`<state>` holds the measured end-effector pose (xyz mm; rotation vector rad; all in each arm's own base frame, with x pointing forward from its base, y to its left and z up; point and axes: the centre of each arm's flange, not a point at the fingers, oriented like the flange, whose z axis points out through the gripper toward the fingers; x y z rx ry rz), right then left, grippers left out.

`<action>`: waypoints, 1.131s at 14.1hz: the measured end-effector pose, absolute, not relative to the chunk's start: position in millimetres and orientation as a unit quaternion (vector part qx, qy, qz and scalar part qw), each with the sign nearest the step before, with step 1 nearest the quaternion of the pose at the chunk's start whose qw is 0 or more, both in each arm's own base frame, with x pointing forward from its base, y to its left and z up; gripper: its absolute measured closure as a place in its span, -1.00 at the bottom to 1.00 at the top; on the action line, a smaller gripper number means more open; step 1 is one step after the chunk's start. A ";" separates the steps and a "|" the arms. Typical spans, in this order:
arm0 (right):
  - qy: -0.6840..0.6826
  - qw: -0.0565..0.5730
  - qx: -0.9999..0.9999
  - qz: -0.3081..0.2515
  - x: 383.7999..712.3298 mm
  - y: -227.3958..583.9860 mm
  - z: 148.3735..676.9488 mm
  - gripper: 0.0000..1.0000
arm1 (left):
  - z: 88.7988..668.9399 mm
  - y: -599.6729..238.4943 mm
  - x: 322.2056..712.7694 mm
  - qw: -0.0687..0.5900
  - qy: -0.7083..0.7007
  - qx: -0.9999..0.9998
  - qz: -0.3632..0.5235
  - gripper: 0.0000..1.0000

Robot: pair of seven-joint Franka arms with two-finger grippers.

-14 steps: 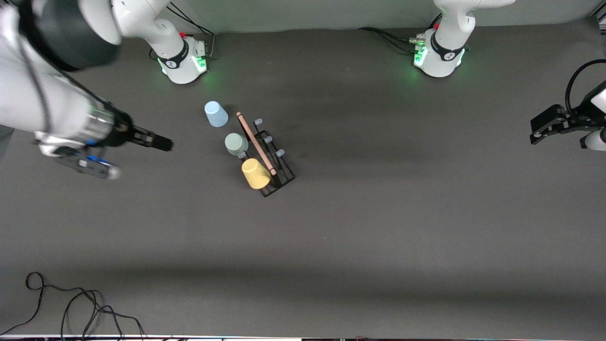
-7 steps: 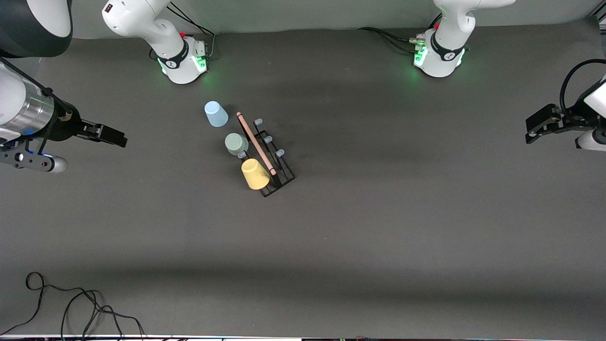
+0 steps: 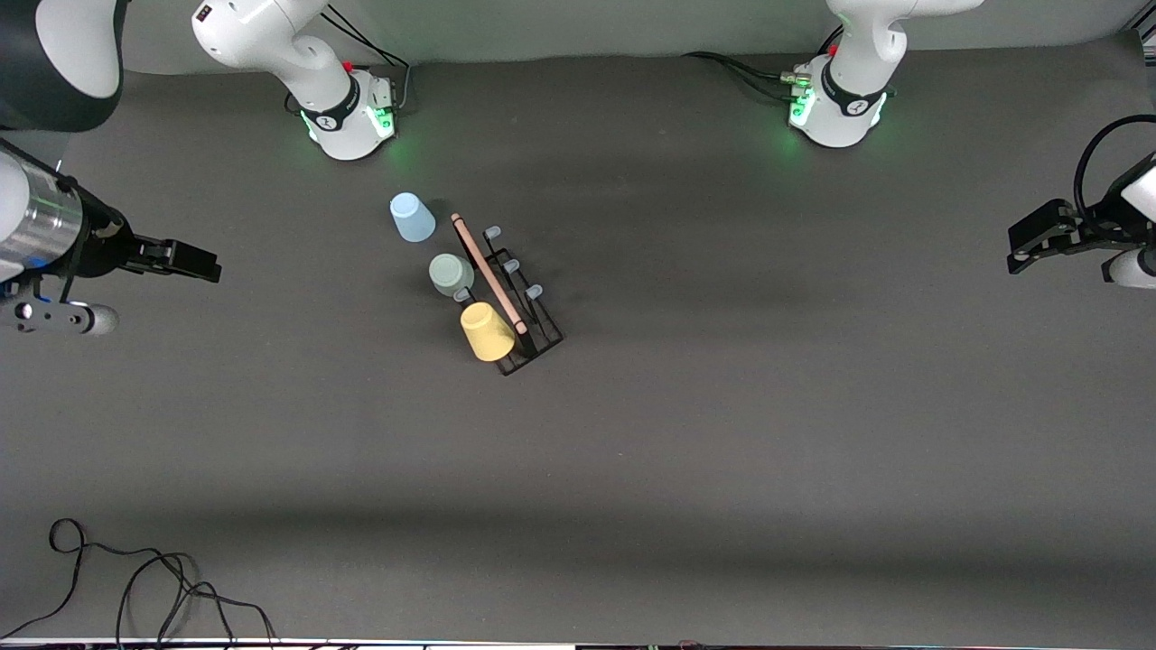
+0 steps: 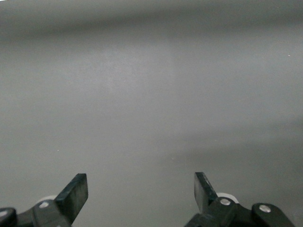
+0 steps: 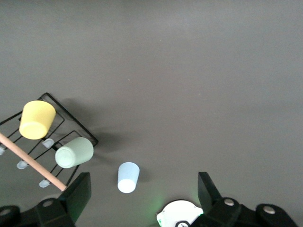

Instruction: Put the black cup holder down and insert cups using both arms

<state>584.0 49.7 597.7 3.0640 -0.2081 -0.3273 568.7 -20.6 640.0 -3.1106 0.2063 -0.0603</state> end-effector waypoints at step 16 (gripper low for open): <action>0.009 0.023 0.999 -0.032 547.1 11.3 595.9 -1.00 | 640.3 -23.0 567.2 0.012 0.068 -0.997 -0.016 -1.00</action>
